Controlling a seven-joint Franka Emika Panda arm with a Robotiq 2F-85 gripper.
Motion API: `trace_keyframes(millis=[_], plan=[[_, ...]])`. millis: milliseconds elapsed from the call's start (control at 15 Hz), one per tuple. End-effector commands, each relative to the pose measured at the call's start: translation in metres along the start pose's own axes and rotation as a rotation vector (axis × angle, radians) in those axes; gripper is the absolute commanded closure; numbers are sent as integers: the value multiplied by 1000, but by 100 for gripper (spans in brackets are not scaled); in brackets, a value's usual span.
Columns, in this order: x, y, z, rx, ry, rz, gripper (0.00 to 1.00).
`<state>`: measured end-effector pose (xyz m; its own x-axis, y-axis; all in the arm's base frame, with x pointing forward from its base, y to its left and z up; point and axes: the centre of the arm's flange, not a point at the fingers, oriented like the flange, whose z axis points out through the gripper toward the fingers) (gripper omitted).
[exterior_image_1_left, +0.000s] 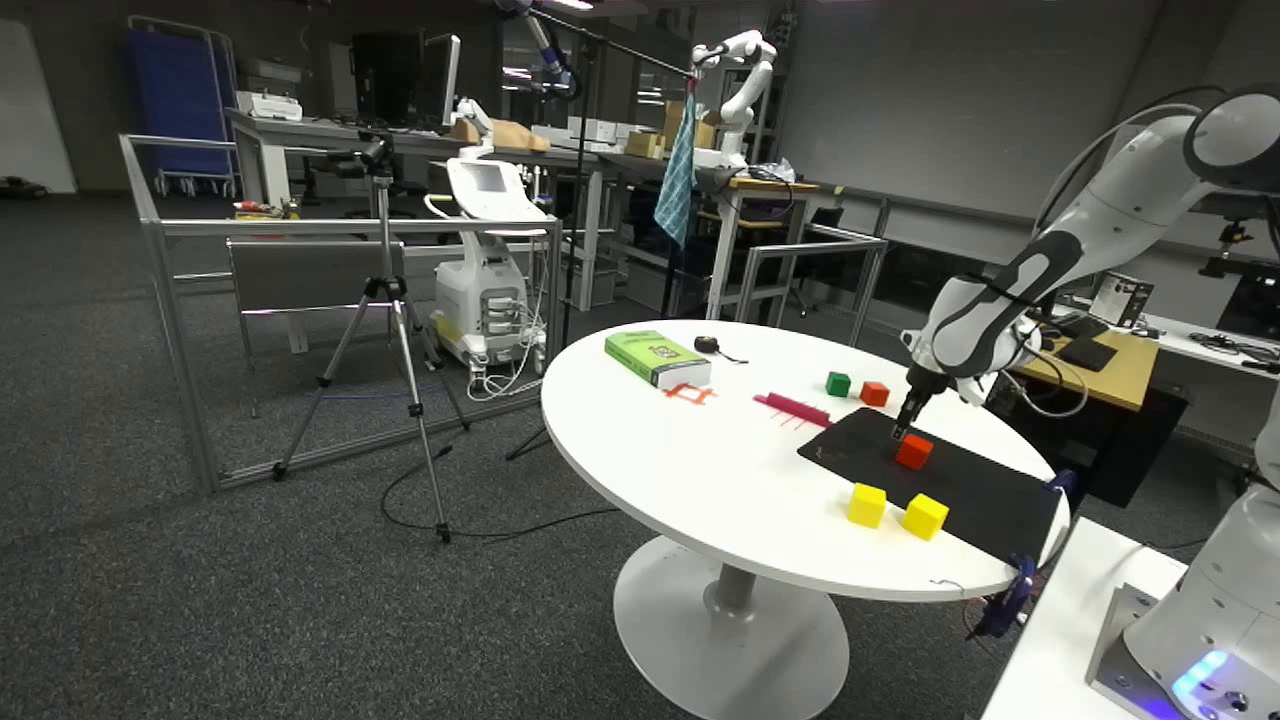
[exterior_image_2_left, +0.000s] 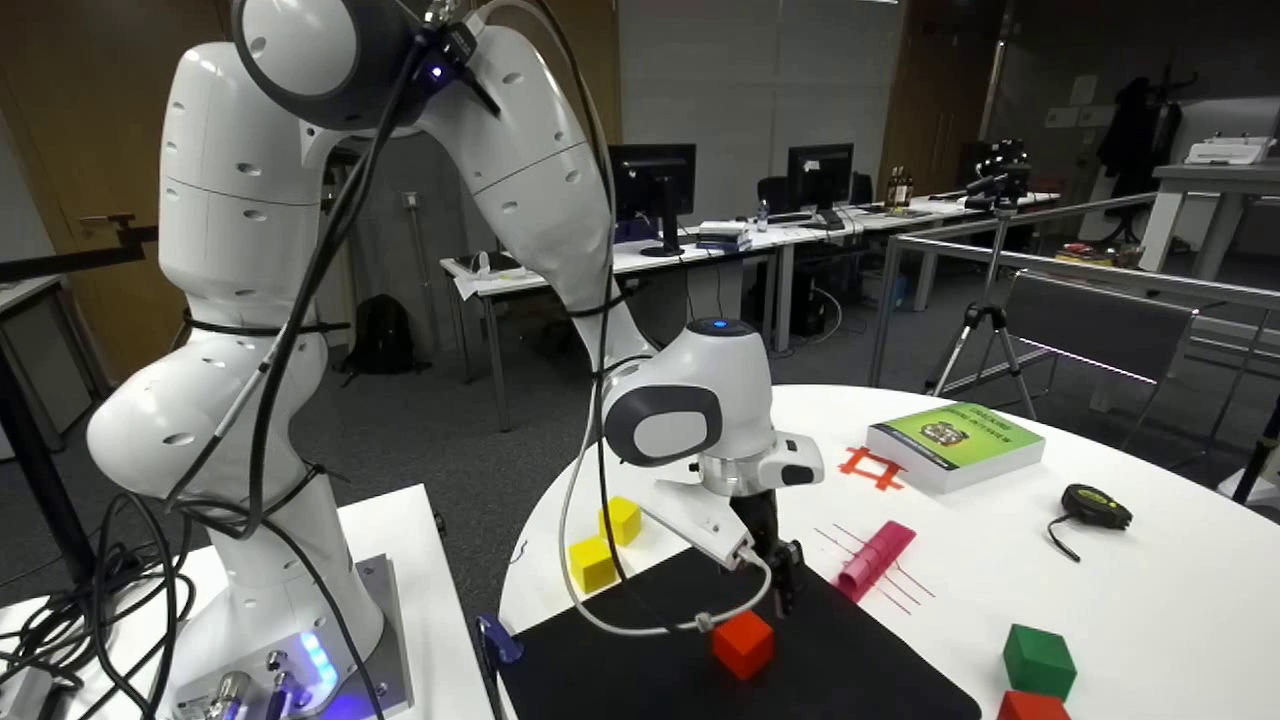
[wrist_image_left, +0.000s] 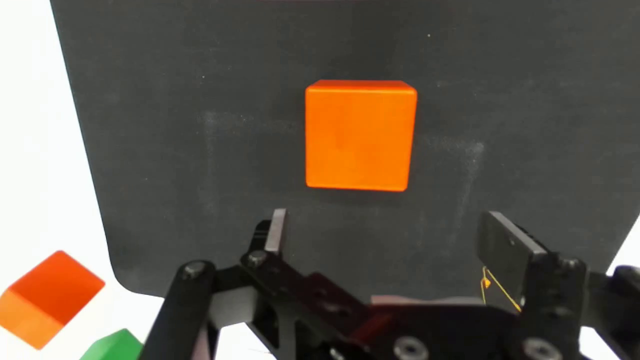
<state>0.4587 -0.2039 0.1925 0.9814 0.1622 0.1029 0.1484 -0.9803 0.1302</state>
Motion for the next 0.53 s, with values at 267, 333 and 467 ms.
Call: trace_keyframes(millis=[267,333,467], plan=[[-30,-55,-67,83,-56,81,0],[-33,-64,-70,104,-82,85,0],[-37,-82,-76,137,-148,64,0]])
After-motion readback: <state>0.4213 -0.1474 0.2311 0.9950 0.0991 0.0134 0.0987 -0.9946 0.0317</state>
